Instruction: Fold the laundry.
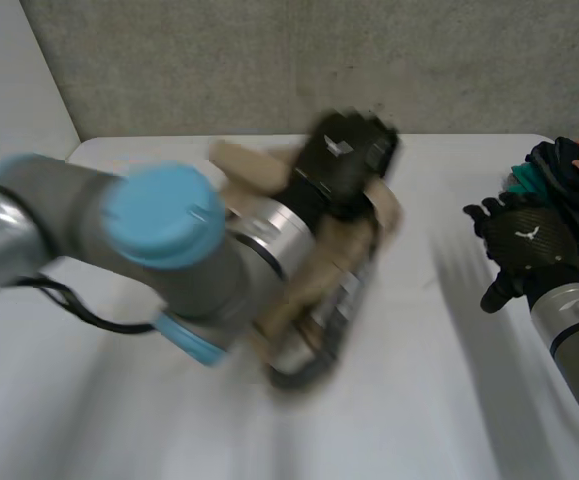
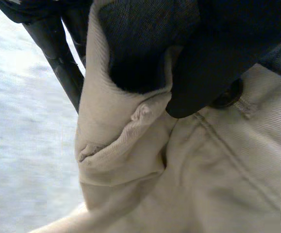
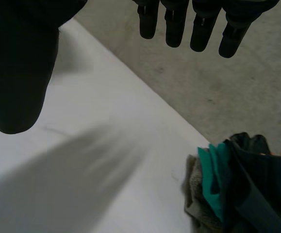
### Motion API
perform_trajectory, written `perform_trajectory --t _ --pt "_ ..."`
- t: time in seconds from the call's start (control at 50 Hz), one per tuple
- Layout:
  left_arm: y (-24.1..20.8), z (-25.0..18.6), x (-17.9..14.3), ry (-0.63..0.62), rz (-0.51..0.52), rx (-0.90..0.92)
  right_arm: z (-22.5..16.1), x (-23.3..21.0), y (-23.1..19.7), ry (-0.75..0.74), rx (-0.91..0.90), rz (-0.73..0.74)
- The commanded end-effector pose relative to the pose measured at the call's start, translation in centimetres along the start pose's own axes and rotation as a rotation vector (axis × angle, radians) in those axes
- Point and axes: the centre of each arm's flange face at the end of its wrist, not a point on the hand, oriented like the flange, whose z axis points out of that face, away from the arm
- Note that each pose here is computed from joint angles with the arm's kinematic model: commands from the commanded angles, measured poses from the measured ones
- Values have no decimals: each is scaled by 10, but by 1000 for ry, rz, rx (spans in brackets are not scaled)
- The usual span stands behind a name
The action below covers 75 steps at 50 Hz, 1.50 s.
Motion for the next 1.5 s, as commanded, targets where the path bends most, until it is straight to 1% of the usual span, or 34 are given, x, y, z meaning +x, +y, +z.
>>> perform_trajectory --t 0.02,0.06,0.12,0.14,0.18,0.2,0.22,0.28,0.3,0.34,0.36,0.38,0.4,0.42,0.44,0.5,0.52,0.56,0.6,0.62,0.66,0.68,0.76,0.88,0.98,1.14,1.22,1.32,1.42,1.5 --pt "50 -1 40 86 -28 -111 4 12 -2 36 9 58" --pt "41 -5 42 89 -29 -114 4 13 -3 38 10 59" --pt "11 -9 36 77 -20 -67 4 13 -3 39 9 59" --pt "-12 -12 27 60 -7 -27 4 14 -3 40 11 58" --pt "-29 -16 9 21 11 4 0 13 -7 34 8 56" --pt "-33 -18 -2 -4 18 9 -2 14 -9 30 5 55" --pt "-38 -22 -28 -60 32 13 -5 14 -11 27 0 54" --pt "-41 -29 -65 -139 54 7 -13 16 -20 15 -22 60" --pt "-40 -33 -88 -189 71 -4 -16 15 -22 5 -29 60" --pt "-35 -37 -112 -242 95 -23 -27 12 -29 -32 -61 64" --pt "-29 -42 -137 -293 127 -47 -32 9 -32 -51 -70 66" --pt "-25 -45 -149 -315 148 -63 -37 7 -35 -73 -75 68" --pt "-19 -48 -161 -330 166 -84 -47 -2 -42 -127 -81 78" --pt "-11 -50 -171 -341 184 -106 -52 -7 -45 -157 -83 87" --pt "5 -56 -191 -351 217 -155 -57 -12 -48 -187 -83 99" --pt "29 -62 -213 -338 267 -219 -72 -31 -56 -271 -88 170" --pt "40 -62 -220 -308 296 -239 -74 -36 -56 -290 -91 194" --pt "53 -61 -224 -278 320 -262 -80 -50 -57 -340 -99 275" --pt "69 -59 -229 -249 340 -280 -80 -61 -54 -373 -113 318" --pt "75 -59 -230 -242 340 -287 -77 -76 -49 -413 -138 361" --pt "94 -59 -233 -227 331 -307 -74 -91 -44 -449 -154 384" --pt "100 -58 -234 -223 326 -312 -71 -106 -39 -478 -164 391" --pt "121 -56 -234 -212 317 -327 -69 -130 -31 -521 -157 355" --pt "132 -50 -228 -195 318 -320 -58 -148 -13 -508 -141 265" --pt "146 -41 -220 -171 319 -312 -54 -161 -10 -502 -88 224" --pt "165 -37 -224 -166 382 -329 -52 -160 -16 -474 -44 224" --pt "168 -37 -224 -164 384 -333 -54 -157 -22 -476 -26 227" --pt "171 -39 -222 -161 373 -349 -60 -140 -47 -448 53 223" --pt "174 -41 -221 -164 368 -360 -74 -125 -72 -443 135 229" --pt "172 -40 -222 -221 384 -372 -82 -119 -83 -450 164 233"
